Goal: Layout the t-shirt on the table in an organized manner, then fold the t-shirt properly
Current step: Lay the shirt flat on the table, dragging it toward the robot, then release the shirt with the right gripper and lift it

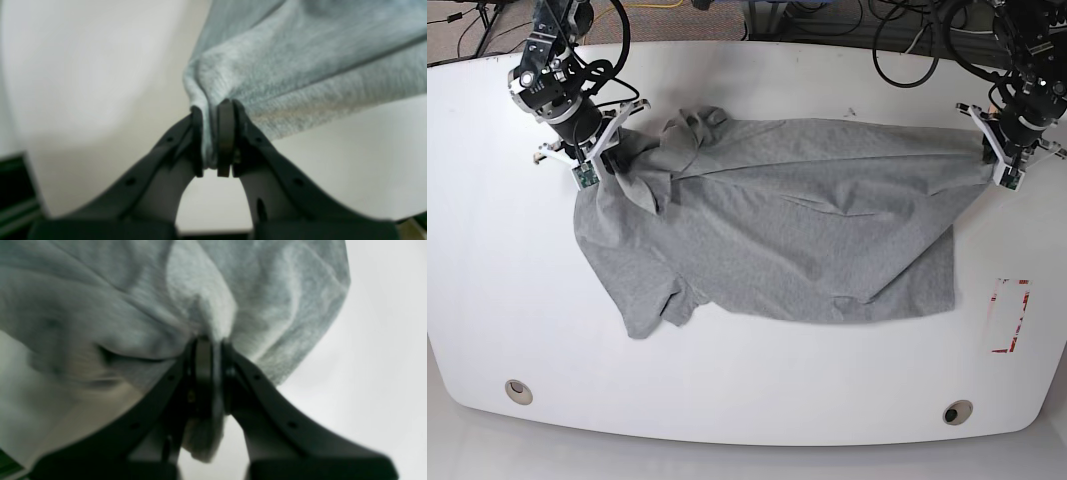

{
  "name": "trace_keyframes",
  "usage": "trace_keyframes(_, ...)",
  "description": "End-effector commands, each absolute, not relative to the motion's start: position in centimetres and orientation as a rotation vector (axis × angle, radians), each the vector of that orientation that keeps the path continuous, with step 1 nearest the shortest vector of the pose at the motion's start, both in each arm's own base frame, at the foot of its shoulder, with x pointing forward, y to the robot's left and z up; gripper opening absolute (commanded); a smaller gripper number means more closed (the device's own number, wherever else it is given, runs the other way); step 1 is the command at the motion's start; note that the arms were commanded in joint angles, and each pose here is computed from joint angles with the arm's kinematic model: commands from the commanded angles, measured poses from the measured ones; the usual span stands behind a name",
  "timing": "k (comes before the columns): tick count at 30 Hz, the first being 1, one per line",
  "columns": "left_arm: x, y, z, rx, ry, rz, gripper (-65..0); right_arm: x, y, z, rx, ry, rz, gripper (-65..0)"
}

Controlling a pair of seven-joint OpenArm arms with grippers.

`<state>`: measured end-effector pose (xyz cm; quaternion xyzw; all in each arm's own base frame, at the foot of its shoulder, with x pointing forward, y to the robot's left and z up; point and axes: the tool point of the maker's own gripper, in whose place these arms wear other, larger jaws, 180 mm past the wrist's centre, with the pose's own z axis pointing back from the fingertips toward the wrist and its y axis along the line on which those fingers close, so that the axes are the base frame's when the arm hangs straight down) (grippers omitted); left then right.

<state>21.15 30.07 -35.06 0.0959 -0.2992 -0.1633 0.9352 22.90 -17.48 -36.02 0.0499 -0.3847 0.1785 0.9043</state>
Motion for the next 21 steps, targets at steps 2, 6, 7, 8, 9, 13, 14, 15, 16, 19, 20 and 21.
trace_keyframes(2,20.9,31.0,-34.2,0.225,-0.626,-0.329,-65.0,22.0,-16.9,-35.9,0.123,-0.804,0.357,-56.3)
trace_keyframes(6,20.3,31.6,-34.2,0.237,-0.616,-0.313,-65.0,20.6,-16.3,-36.7,0.144,-0.774,0.336,-35.4)
trace_keyframes(7,20.2,31.7,-34.2,0.239,-0.616,-0.310,-65.0,20.2,-16.3,-36.8,0.145,-0.766,0.335,-29.0)
trace_keyframes(8,20.2,31.8,-34.2,0.240,-0.615,-0.308,-65.0,19.9,-16.2,-37.0,0.149,-0.759,0.332,-24.3)
trace_keyframes(9,20.0,32.0,-34.2,0.243,-0.611,-0.305,-65.0,19.5,-16.1,-37.2,0.154,-0.750,0.329,-20.1)
trace_keyframes(13,19.7,32.7,-34.0,0.257,-0.610,-0.287,-65.0,18.6,-15.3,-37.3,0.215,-0.750,0.299,-10.8)
trace_keyframes(14,19.6,32.7,-33.9,0.259,-0.610,-0.285,-65.0,18.3,-15.0,-37.3,0.238,-0.753,0.289,-10.3)
trace_keyframes(15,19.6,32.7,-33.9,0.259,-0.610,-0.285,-65.0,18.2,-14.7,-37.1,0.260,-0.758,0.279,-10.3)
trace_keyframes(16,19.7,32.7,-33.9,0.259,-0.612,-0.285,-65.0,17.9,-14.4,-37.1,0.281,-0.760,0.269,-10.3)
trace_keyframes(19,19.8,32.8,-33.8,0.261,-0.613,-0.286,-65.0,17.0,-13.7,-36.9,0.347,-0.761,0.237,-10.3)
trace_keyframes(20,19.8,32.8,-33.8,0.261,-0.613,-0.286,-65.0,16.6,-13.5,-36.8,0.372,-0.763,0.228,-10.3)
trace_keyframes(21,19.8,32.8,-33.8,0.261,-0.613,-0.286,-65.0,16.5,-13.4,-36.6,0.393,-0.769,0.219,-10.3)
